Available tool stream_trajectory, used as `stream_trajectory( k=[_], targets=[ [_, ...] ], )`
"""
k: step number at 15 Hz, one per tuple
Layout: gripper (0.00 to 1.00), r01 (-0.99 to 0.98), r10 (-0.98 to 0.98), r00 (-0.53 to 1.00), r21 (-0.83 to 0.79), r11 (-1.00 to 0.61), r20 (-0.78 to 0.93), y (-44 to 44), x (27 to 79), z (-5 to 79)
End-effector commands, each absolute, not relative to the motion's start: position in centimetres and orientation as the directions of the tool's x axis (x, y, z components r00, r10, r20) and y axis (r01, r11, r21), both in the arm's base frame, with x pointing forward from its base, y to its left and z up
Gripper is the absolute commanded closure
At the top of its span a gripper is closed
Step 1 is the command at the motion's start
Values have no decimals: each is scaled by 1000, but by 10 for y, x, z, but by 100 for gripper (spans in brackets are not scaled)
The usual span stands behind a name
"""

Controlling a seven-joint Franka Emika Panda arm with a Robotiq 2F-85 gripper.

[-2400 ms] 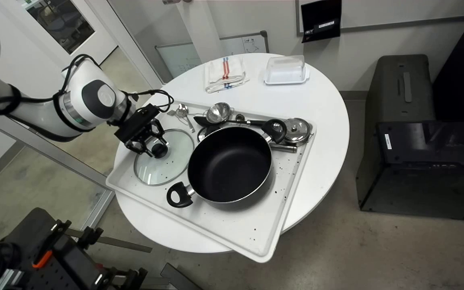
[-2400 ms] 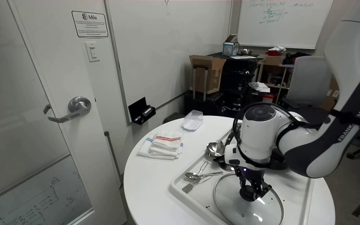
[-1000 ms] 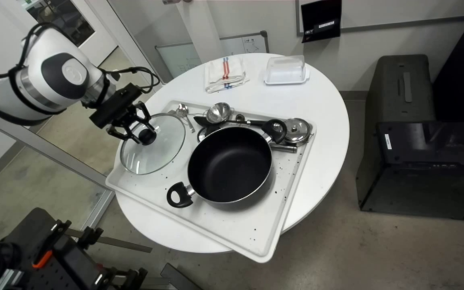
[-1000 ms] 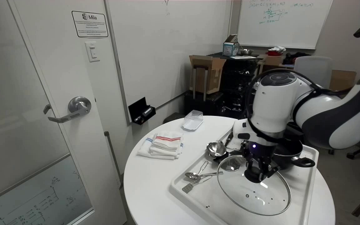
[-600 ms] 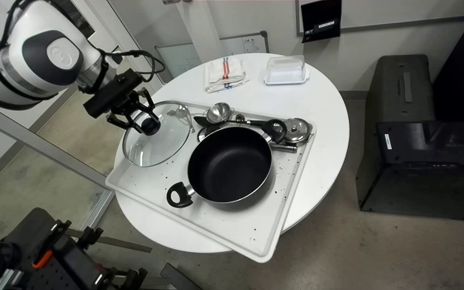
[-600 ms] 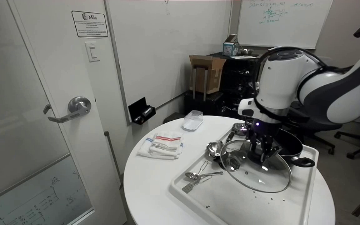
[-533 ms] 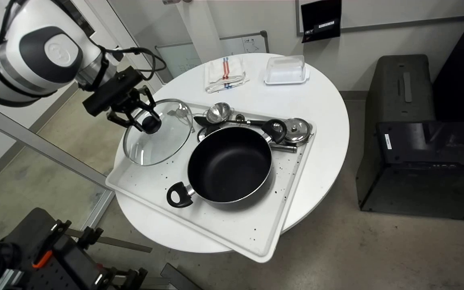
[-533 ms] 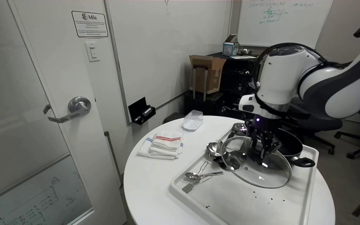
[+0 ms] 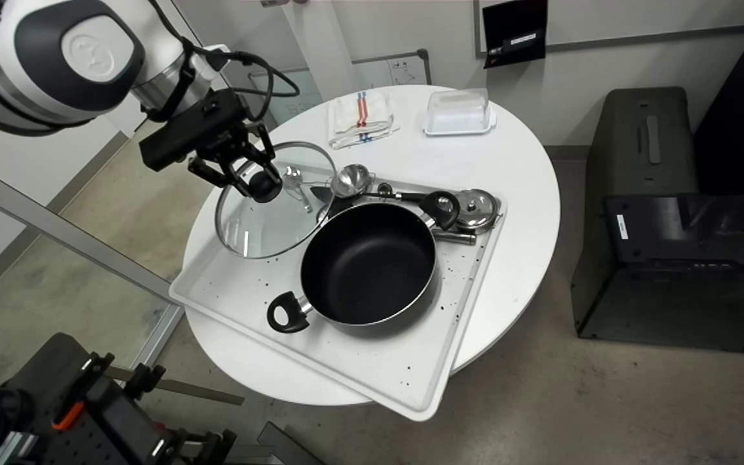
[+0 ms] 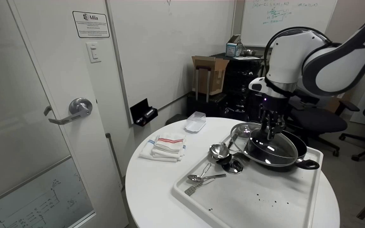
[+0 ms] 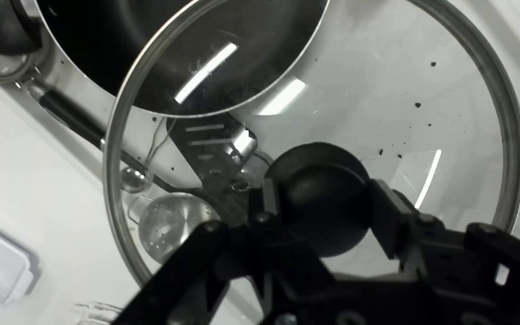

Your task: Put the lid on the pot

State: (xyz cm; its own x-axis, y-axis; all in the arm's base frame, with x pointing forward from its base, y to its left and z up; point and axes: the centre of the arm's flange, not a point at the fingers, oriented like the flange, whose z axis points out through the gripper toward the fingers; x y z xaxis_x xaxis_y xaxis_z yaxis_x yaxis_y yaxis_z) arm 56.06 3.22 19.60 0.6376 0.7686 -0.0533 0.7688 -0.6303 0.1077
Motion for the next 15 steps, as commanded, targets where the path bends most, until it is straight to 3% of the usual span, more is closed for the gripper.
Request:
stream_trajectory(
  k=[1,15],
  targets=[
    [75,709,710,703,102,-697,-39,-4,568,220],
    [75,523,520,852,90,-847,-57,-116,571,210]
  ],
)
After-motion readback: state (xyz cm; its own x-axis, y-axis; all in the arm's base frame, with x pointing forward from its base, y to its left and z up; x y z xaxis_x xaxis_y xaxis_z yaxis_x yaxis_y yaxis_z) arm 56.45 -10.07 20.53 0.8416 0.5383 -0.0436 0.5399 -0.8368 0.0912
